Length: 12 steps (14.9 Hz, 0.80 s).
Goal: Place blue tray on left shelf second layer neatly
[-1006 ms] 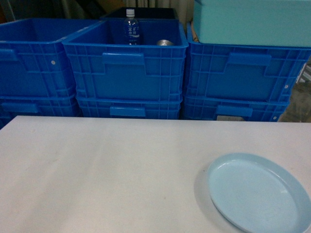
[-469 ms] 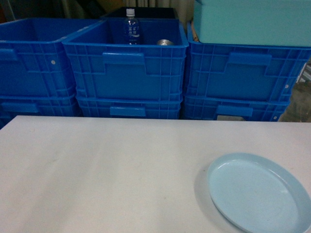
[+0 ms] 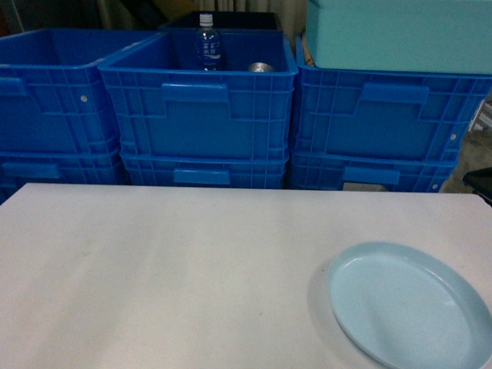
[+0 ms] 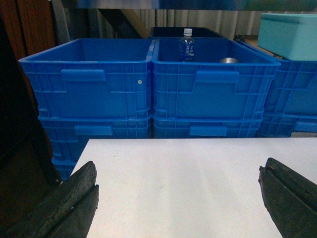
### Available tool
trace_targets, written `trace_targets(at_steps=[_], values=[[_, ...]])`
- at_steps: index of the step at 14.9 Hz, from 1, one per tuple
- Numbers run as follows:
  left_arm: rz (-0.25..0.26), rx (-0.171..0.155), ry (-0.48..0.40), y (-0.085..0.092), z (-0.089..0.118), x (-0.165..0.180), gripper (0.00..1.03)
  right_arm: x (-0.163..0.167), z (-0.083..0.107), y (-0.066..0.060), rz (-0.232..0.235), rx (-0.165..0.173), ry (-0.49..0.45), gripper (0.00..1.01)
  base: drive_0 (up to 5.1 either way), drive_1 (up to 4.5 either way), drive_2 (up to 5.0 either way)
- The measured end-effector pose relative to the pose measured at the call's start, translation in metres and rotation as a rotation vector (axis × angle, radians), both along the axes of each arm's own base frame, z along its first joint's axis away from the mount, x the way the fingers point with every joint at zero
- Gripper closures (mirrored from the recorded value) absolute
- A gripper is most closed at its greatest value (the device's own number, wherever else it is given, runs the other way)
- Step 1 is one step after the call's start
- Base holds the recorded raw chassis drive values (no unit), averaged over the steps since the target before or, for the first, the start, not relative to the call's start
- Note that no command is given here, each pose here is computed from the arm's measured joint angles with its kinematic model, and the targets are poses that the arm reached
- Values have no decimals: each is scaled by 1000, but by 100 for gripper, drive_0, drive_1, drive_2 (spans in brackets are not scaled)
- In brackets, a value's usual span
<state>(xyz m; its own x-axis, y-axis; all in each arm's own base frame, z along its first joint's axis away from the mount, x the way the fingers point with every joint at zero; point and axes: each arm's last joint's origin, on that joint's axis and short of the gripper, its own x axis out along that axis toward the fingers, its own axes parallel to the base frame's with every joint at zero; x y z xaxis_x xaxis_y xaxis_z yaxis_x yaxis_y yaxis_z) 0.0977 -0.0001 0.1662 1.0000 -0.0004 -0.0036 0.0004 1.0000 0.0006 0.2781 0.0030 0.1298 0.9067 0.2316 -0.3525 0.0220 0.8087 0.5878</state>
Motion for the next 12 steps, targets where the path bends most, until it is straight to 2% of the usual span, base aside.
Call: trace_targets(at_steps=[2,5,8,9,10,12], values=[[0,0,0,0,0,0,5,-4,-17,-8,-58,-4,39,3,0,0,0],[0,0,0,0,0,0,5,-10,-35,-17,-100,4,77,3,0,0,0],[0,0,0,0,0,0,5,-13,-56,-13,-118,31,131,3,0,0,0],[0,0,0,0,0,0,5,-13,-68,-7,-165,42,170,3,0,0,0],[0,0,0,0,0,0,5,-14,-72,-5,-193,62,193,3,0,0,0],[0,0,0,0,0,0,5,-13,-72,-3,-206,73,188,3,0,0,0]])
